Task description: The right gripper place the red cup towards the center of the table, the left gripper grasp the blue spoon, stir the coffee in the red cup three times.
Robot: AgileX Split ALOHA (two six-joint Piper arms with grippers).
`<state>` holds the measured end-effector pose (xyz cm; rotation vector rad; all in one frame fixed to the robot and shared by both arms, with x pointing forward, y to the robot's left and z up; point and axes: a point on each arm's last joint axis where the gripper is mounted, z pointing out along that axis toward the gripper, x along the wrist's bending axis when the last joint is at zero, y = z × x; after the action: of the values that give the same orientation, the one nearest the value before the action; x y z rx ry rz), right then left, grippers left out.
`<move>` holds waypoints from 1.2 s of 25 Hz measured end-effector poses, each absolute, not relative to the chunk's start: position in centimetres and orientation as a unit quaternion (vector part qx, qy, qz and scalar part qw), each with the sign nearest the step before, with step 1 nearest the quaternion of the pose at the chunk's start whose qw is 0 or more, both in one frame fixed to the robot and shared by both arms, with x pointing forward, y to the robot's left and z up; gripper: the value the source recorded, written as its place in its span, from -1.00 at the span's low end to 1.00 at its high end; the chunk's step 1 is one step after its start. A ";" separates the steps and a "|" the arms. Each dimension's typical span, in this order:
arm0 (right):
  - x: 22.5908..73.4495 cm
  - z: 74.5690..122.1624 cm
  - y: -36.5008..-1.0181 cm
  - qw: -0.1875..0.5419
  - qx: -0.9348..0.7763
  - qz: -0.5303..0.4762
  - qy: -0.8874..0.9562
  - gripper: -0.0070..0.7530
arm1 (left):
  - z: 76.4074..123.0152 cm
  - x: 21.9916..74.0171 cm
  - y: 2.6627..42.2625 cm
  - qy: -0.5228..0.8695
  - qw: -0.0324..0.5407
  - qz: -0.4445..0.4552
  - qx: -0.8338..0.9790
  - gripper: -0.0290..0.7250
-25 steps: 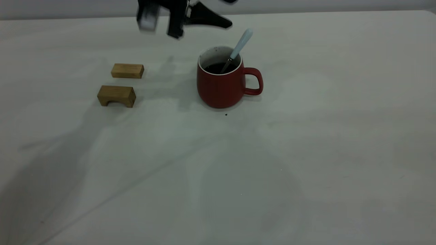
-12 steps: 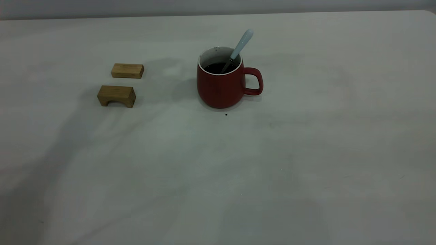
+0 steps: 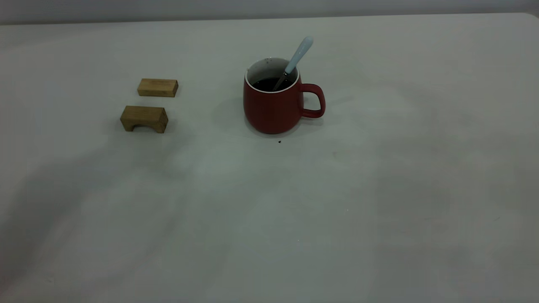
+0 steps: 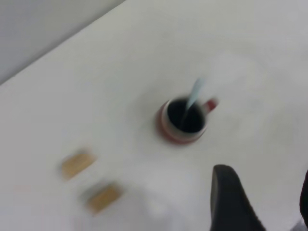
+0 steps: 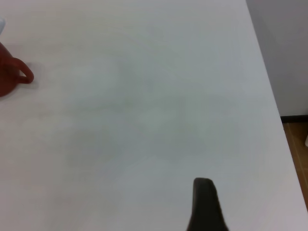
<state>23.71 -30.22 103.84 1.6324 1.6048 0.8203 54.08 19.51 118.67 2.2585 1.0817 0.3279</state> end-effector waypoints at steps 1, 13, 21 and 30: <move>23.7 103.8 -30.2 0.348 0.629 0.316 0.619 0.50 | 119.5 53.0 20.2 0.420 0.286 0.136 0.850 0.21; 23.7 103.8 -30.2 0.348 0.629 0.316 0.619 0.50 | 119.6 37.0 27.7 0.571 0.232 0.251 0.746 0.21; 23.7 103.8 -30.2 0.348 0.629 0.316 0.619 0.50 | 110.9 29.3 30.4 0.619 0.209 0.260 0.711 0.21; 23.7 103.8 -30.2 0.348 0.629 0.316 0.619 0.50 | 103.9 24.2 31.2 0.681 0.241 0.303 0.622 0.21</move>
<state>23.71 -30.22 103.84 1.6324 1.6048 0.8203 24.19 31.16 103.89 1.7002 1.8630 0.8279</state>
